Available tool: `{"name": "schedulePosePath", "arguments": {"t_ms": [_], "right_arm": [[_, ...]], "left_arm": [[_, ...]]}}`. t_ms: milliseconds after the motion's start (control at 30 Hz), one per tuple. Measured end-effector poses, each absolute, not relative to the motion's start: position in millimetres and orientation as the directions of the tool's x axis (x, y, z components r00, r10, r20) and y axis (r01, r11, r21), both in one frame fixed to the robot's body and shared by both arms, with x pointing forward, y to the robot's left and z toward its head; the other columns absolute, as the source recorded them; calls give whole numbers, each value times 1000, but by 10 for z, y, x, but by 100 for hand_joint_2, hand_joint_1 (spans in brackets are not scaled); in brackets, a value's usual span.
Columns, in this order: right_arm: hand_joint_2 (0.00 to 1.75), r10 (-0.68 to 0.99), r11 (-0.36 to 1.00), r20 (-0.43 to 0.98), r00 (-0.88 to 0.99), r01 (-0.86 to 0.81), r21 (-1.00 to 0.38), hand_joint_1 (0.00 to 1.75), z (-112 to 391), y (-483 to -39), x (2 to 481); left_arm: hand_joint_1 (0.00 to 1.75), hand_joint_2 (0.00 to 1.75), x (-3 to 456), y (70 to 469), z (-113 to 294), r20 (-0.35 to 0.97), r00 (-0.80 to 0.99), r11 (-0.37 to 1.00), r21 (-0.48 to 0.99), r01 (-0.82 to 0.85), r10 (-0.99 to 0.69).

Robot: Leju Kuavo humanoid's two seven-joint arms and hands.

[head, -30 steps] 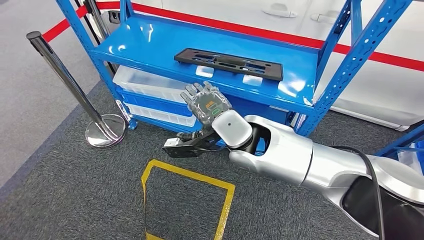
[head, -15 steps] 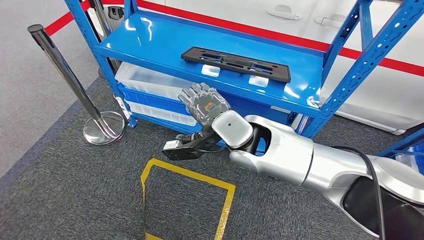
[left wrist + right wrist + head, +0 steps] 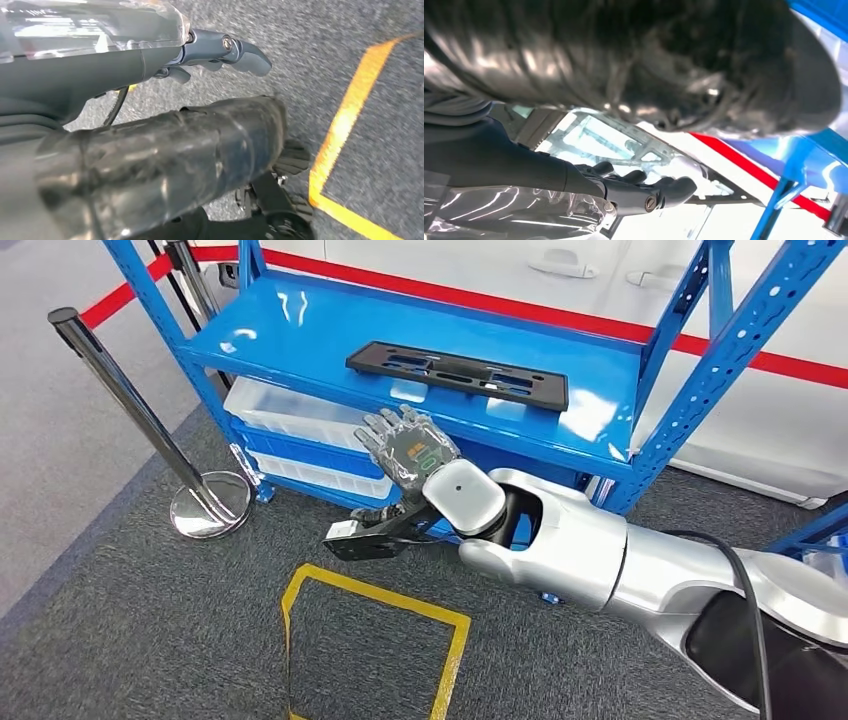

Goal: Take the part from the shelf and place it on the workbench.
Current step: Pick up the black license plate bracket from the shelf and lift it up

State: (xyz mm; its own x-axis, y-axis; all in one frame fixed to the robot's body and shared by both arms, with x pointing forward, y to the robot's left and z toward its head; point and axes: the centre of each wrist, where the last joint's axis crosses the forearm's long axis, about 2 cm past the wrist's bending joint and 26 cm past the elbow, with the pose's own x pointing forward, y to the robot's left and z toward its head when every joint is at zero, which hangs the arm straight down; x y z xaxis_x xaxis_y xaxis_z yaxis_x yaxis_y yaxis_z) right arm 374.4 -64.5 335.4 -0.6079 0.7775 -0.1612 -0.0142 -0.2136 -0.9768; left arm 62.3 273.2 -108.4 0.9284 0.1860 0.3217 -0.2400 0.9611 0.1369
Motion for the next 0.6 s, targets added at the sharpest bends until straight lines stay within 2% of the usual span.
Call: {"name": "schedulePosePath", "arguments": {"t_ms": [600], "right_arm": [[0,772,-203,-146,-618,-22,-979,0,3322,-628,3746]], "left_arm": [[0,0,595,2840,-1091,318,930,958,154,-242,184]]}}
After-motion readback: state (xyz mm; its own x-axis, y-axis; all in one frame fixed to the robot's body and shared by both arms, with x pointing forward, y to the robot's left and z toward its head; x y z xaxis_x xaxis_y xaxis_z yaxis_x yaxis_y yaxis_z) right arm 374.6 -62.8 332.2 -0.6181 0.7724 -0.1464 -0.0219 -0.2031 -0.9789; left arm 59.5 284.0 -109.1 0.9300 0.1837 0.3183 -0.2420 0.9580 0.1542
